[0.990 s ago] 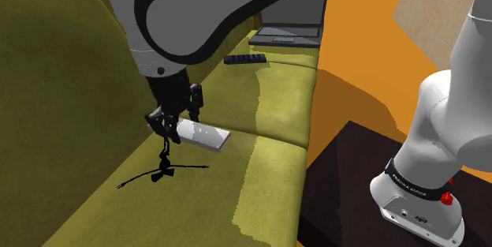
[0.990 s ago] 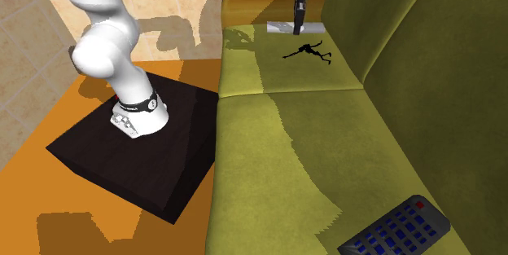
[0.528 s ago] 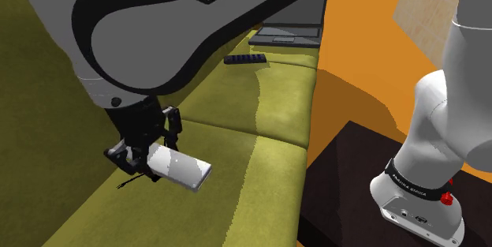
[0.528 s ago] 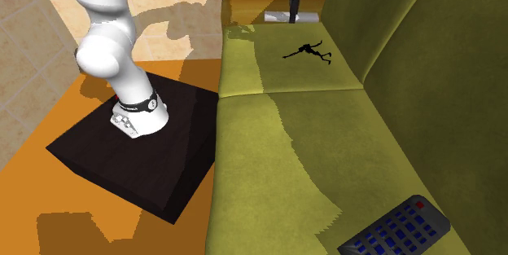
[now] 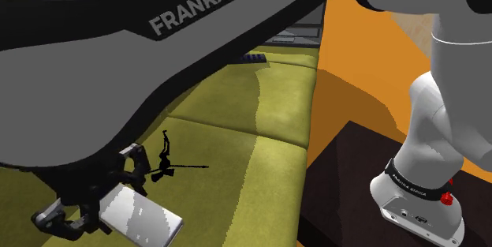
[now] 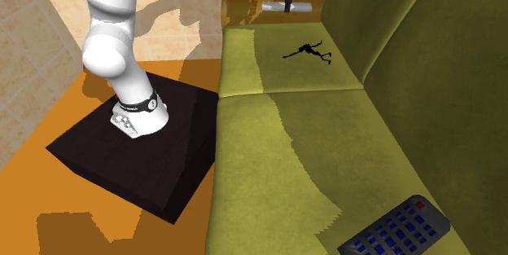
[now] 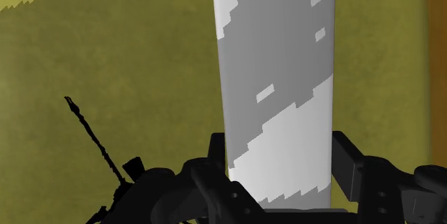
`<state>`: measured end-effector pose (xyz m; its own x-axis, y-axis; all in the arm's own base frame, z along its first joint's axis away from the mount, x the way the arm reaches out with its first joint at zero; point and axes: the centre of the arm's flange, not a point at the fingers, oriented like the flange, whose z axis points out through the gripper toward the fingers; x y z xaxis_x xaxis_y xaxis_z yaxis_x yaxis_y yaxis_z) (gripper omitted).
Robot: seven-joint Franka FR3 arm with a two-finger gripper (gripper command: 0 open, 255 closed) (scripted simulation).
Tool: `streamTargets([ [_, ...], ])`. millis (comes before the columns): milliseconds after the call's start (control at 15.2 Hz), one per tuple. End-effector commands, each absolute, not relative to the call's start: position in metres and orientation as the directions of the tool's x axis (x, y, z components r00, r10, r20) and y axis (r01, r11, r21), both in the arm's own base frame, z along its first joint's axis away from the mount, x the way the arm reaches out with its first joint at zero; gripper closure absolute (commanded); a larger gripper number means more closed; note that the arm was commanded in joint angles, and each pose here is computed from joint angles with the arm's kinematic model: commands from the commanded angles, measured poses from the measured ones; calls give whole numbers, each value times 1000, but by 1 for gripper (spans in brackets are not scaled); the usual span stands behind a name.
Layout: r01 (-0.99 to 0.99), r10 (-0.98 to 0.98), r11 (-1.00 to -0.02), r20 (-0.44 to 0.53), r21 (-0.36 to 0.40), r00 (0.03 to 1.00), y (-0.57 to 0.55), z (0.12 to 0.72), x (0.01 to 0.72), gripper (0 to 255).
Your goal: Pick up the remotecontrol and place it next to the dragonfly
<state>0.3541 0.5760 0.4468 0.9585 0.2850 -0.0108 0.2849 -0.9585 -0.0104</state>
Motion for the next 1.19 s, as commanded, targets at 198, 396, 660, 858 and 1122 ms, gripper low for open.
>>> streamTargets([
  [198,283,283,-959,-10,-11,959,586,425,348,255],
  [396,283,283,-959,-10,-11,959,586,409,348,255],
  [660,283,283,-959,-10,-11,959,586,388,348,255],
  [858,283,283,-959,-10,-11,959,586,372,348,255],
  [1122,283,283,-959,-10,-11,959,586,351,348,255],
])
